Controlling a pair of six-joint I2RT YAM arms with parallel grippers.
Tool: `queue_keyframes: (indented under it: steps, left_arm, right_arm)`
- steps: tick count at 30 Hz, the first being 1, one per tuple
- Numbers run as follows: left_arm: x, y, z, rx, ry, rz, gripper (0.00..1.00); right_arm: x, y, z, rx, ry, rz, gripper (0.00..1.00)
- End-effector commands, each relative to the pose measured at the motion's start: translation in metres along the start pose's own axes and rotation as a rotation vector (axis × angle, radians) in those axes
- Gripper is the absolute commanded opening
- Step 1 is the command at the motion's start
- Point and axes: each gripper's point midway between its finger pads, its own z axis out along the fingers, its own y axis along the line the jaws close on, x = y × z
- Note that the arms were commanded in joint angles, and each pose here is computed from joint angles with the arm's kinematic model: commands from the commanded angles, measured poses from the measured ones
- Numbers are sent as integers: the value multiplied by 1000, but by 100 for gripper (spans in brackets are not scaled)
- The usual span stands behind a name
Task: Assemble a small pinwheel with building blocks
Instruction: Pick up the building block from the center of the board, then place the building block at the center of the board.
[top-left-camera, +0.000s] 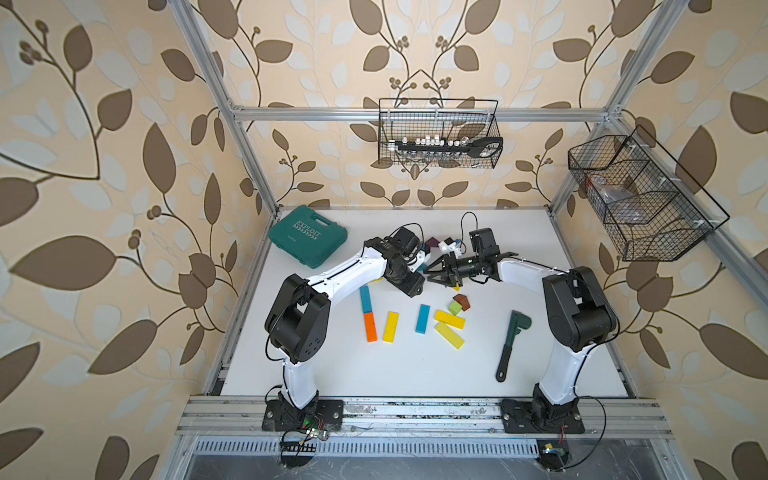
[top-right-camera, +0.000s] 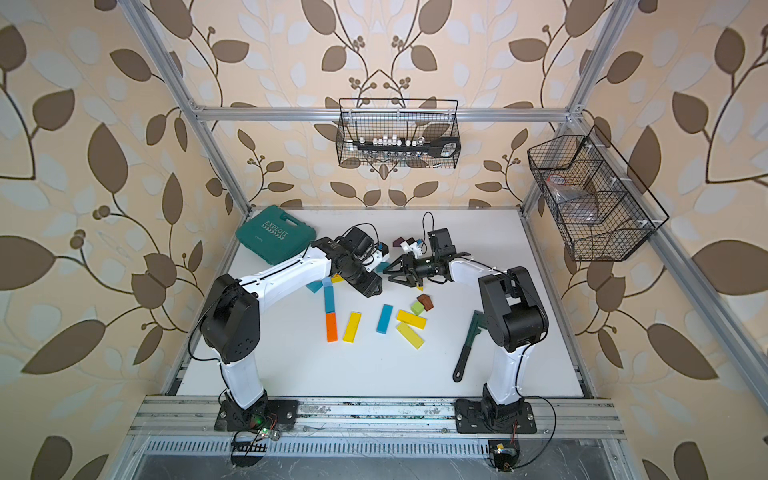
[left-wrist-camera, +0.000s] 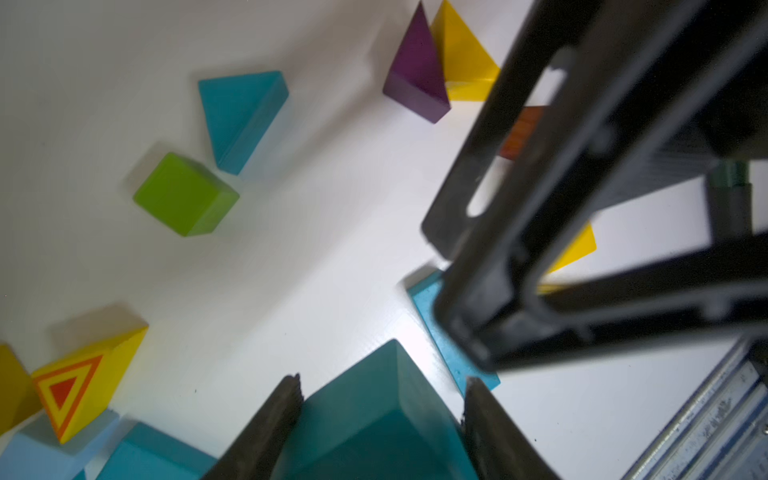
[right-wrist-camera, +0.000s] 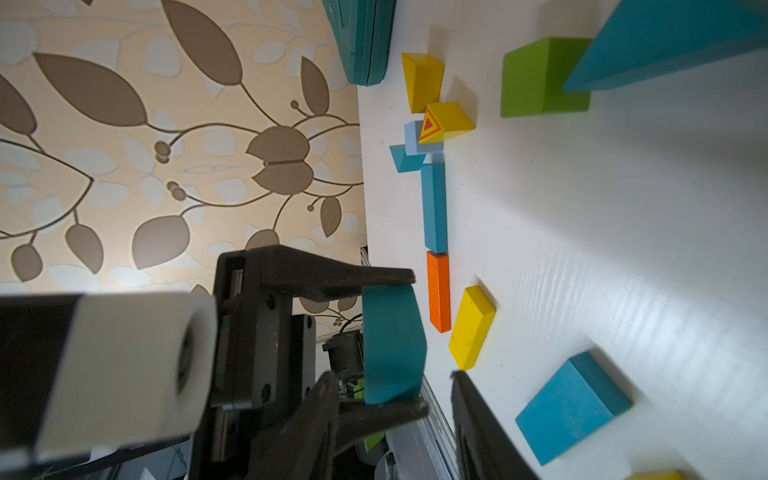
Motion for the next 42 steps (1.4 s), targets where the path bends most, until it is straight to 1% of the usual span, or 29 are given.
queue_keyframes:
  steps: [1, 2, 3, 5, 6, 9, 11, 15, 20, 23, 25, 28, 31, 32, 33, 34, 38, 41, 42]
  left_arm:
    - [6, 36, -23, -162, 25, -232, 46]
    - [11, 42, -21, -206, 54, -284, 46]
    - [18, 52, -20, -276, 77, -355, 46]
    - [28, 60, -15, -333, 122, -459, 45]
    - [32, 63, -11, -356, 146, -508, 46]
    - [31, 58, 8, -345, 172, -583, 46]
    - [29, 58, 15, -369, 171, -619, 46]
    - [23, 68, 25, -428, 146, -685, 50]
    - [17, 71, 44, -429, 148, -722, 51]
    - [20, 71, 55, -431, 157, -745, 53]
    - [23, 69, 63, -422, 169, -757, 57]
    - [27, 67, 70, -408, 176, -770, 58]
    - [28, 66, 73, -400, 177, -778, 59]
    - [29, 65, 73, -401, 181, -784, 63]
    - [30, 66, 72, -406, 181, -791, 72]
    - [30, 65, 73, -402, 183, -796, 76]
    - [30, 63, 69, -396, 182, -803, 79]
    - [26, 60, 56, -385, 174, -788, 81]
    - [23, 58, 50, -374, 168, -771, 83]
  right_arm:
    - [-11, -8, -22, 74, -74, -13, 45]
    - [-12, -16, -29, 106, -94, -6, 45]
    - [-13, -23, -35, 139, -115, -3, 45]
    - [-15, -34, -49, 209, -156, -9, 45]
    - [-14, -37, -55, 241, -171, -19, 45]
    - [-11, -43, -67, 323, -195, -51, 45]
    - [-9, -44, -74, 356, -206, -70, 45]
    - [-5, -46, -80, 386, -213, -95, 45]
    - [-2, -52, -79, 387, -202, -98, 46]
    - [0, -54, -77, 382, -191, -98, 46]
    - [1, -56, -76, 382, -187, -97, 45]
    - [1, -56, -76, 380, -185, -98, 45]
    - [1, -54, -77, 377, -185, -107, 46]
    - [1, -54, -77, 379, -185, -109, 45]
    - [1, -54, -77, 379, -186, -110, 46]
    - [1, -54, -77, 379, -184, -110, 45]
    - [2, -54, -77, 381, -183, -108, 46]
    - [2, -53, -79, 384, -187, -116, 46]
    - [2, -52, -79, 385, -189, -117, 46]
